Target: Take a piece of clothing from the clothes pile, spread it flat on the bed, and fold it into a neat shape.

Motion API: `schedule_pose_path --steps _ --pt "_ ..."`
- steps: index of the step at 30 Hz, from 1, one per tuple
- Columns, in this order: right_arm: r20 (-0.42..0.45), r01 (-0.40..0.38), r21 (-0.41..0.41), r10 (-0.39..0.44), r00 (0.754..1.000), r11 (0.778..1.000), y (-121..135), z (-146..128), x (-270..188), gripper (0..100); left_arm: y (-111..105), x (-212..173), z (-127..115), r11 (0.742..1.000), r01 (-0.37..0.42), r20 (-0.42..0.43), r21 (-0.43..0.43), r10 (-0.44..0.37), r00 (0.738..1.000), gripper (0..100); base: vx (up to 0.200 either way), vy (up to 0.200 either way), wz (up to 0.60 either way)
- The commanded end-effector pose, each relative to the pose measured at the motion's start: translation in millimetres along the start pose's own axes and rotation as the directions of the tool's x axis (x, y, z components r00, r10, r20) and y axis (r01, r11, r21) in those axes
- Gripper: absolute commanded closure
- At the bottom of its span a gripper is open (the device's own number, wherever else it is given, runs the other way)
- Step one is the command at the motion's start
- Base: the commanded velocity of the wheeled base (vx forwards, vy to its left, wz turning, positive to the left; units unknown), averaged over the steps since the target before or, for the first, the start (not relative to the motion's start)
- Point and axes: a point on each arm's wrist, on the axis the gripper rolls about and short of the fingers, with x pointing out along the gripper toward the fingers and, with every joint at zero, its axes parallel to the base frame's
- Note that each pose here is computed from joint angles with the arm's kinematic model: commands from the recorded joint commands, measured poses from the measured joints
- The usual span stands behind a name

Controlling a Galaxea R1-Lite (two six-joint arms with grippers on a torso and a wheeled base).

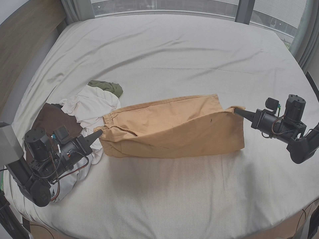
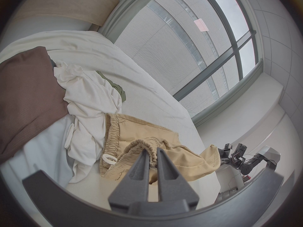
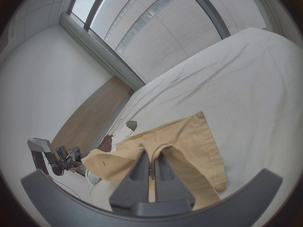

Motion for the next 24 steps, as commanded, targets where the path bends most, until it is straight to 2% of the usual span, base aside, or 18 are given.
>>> schedule_pose_path --steps 1,24 --pt "0.014 -0.007 -0.011 0.007 1.0 1.0 -1.5 4.5 5.4 100 -0.5 1.3 1.8 1.0 0.0 0.011 0.003 0.0 1.0 100 0.0 0.0 0.0" --pt "0.034 -0.01 -0.025 0.011 0.999 1.0 6.8 42.3 22.2 100 -1.1 11.2 3.5 1.0 0.005 0.032 0.007 -0.005 0.999 100 0.0 0.0 0.0"
